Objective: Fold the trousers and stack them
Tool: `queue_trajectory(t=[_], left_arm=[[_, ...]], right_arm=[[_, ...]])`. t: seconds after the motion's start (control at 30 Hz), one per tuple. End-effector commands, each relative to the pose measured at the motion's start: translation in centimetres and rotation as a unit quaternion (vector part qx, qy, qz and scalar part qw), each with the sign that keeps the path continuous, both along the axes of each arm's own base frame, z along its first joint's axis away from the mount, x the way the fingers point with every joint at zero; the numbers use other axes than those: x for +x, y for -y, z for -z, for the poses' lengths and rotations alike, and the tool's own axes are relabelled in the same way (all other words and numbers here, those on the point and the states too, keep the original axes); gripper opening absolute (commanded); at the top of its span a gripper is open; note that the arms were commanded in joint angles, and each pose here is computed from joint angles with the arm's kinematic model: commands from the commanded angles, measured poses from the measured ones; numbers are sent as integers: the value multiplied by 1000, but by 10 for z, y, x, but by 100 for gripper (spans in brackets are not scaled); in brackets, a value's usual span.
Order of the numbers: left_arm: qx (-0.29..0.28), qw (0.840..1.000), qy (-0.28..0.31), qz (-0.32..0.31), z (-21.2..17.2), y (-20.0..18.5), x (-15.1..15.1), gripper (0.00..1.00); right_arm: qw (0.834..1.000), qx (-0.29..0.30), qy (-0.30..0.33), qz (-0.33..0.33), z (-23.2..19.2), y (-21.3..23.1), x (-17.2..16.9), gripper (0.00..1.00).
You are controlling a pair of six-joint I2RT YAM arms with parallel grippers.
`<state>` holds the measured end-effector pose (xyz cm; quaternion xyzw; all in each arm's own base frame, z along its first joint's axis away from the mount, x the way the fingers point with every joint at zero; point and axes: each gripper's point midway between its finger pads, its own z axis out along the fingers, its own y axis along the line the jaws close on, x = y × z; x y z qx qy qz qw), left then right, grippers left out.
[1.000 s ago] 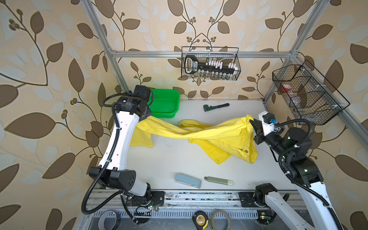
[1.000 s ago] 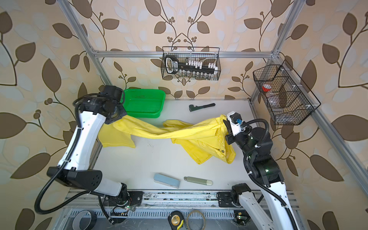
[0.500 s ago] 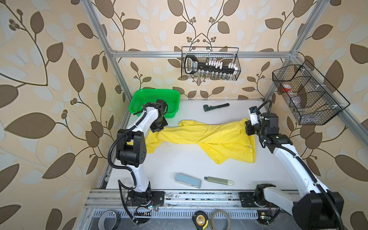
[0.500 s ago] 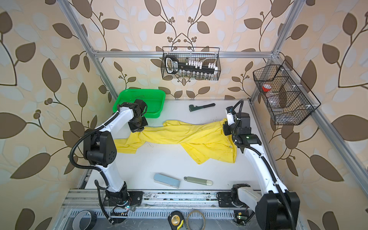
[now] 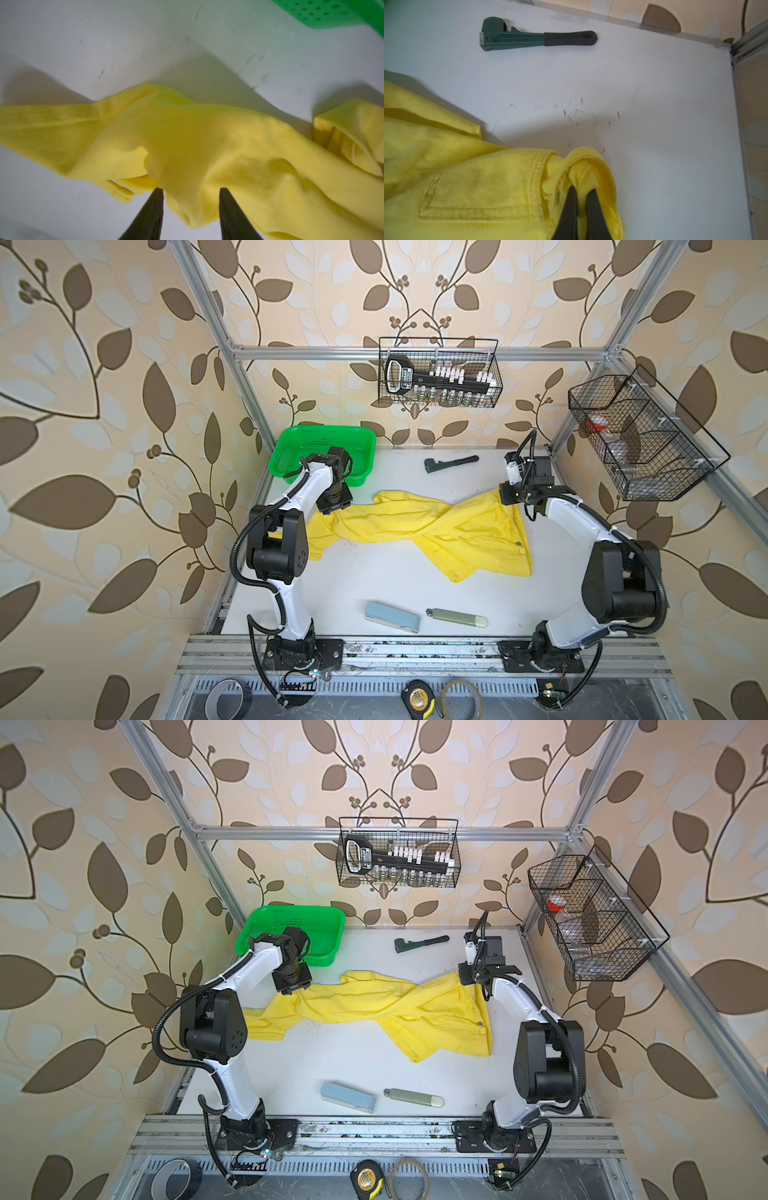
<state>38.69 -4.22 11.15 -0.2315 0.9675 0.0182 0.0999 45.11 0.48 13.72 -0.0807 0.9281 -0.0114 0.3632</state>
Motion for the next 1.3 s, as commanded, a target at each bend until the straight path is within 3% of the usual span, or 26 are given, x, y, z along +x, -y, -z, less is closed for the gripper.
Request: queue_trajectory(t=[0.0, 0.23, 0.33, 0.43, 0.57, 0.7, 0.87, 0.97, 1.07, 1.27], left_arm=[[1, 1000, 11, 20, -27, 3, -29, 58], [22, 999, -23, -25, -23, -18, -98, 71], [21, 998, -48, -46, -5, -27, -122, 73], [12, 996, -63, -70, 15, -31, -135, 73], [8, 992, -77, -95, 42, -41, -137, 73], [25, 990, -89, -107, 62, -57, -132, 74], [46, 989, -92, -107, 76, -68, -119, 74], [44, 989, -93, -107, 84, -69, -110, 72], [49, 988, -101, -103, 93, -71, -105, 62], [60, 988, -102, -100, 90, -77, -101, 8]], right_arm=[[1000, 0, -21, 8, 12, 4, 9, 0], [999, -3, -38, 12, 22, 12, 28, 5], [999, -12, -51, 2, 19, 13, 28, 19], [999, -15, -40, -5, 5, 10, 24, 39], [999, -22, -24, -4, -19, 14, 13, 51], [1000, -7, -9, -21, -40, 6, -6, 54], [996, 73, 13, -43, -49, -20, -45, 64], [991, 125, 19, -43, -48, -35, -67, 65], [985, 167, 15, -36, -43, -48, -89, 65], [983, 183, -15, -9, -17, -59, -125, 65]])
